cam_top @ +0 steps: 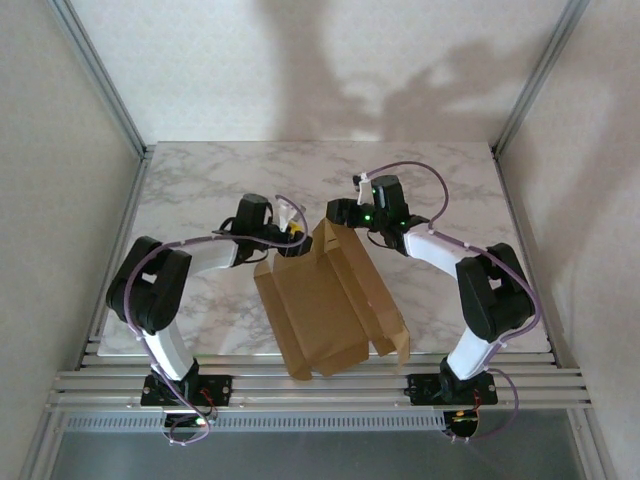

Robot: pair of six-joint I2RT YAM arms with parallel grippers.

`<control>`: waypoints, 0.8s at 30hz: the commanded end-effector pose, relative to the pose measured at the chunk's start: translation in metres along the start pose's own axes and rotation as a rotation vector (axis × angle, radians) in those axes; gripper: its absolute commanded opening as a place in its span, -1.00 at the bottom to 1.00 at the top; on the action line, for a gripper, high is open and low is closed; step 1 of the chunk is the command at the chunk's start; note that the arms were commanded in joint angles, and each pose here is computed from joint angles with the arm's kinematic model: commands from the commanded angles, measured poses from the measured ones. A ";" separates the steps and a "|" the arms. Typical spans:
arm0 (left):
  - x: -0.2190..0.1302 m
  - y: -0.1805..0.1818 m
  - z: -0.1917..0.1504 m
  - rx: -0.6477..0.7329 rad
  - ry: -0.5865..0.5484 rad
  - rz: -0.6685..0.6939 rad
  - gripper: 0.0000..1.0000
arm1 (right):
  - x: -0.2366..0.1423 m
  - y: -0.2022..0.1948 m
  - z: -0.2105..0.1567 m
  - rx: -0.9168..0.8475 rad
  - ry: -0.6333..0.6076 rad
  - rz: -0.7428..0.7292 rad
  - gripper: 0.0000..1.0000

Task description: Fold the paper box

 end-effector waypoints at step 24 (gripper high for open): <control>0.053 -0.023 0.037 0.062 -0.117 -0.027 0.12 | 0.010 -0.026 -0.016 0.193 0.135 0.070 -0.01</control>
Point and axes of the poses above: each hand's point on the last joint's axis, 136 mm out from that joint toward the fingers, its own x axis out along the fingers, its own y axis along the line the jaws close on, z = x × y, the point moved 4 cm from there along -x, back along the fingers, and after that the axes turned 11 degrees about x, right-handed, at the moved point
